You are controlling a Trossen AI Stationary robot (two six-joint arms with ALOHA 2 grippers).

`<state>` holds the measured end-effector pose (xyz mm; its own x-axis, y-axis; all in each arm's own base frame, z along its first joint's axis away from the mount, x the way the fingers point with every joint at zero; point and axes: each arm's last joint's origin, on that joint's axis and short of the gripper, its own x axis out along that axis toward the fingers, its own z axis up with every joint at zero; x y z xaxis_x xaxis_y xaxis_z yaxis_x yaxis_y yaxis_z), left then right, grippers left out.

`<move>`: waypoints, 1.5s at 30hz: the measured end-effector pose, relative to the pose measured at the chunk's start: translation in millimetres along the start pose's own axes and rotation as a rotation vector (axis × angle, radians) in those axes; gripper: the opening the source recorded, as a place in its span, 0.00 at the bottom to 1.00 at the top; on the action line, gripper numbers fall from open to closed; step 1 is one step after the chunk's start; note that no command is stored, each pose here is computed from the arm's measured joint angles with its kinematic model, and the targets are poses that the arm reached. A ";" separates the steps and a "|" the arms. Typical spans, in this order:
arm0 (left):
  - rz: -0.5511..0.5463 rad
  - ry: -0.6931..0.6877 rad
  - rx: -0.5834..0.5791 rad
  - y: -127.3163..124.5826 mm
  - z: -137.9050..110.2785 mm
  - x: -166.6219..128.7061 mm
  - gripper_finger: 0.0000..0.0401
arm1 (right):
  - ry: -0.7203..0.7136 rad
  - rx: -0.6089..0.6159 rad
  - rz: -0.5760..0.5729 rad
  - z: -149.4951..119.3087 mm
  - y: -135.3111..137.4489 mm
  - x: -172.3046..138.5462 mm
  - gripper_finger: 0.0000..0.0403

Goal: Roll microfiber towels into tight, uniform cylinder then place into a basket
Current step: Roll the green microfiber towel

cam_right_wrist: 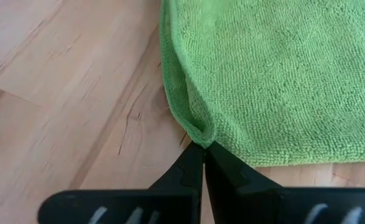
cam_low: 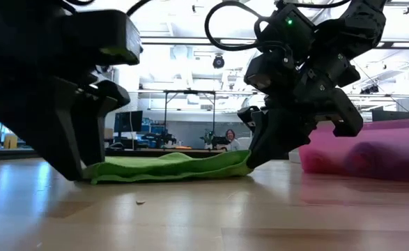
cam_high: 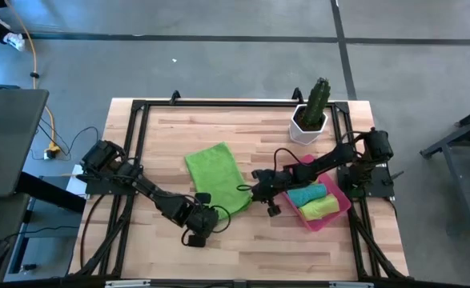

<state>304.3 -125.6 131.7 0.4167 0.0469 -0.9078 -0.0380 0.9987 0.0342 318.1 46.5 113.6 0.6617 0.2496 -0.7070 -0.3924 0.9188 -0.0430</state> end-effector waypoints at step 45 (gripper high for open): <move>0.154 -0.087 -0.523 -25.7 -13.6 -2.3 0.01 | -0.018 0.375 -0.034 42.7 -8.1 -3.8 0.00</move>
<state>292.0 -151.7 127.2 0.4438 0.2153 -0.8699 -0.5413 0.8380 -0.0687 346.0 51.1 146.8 0.6832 0.2189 -0.6966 -0.1111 0.9741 0.1972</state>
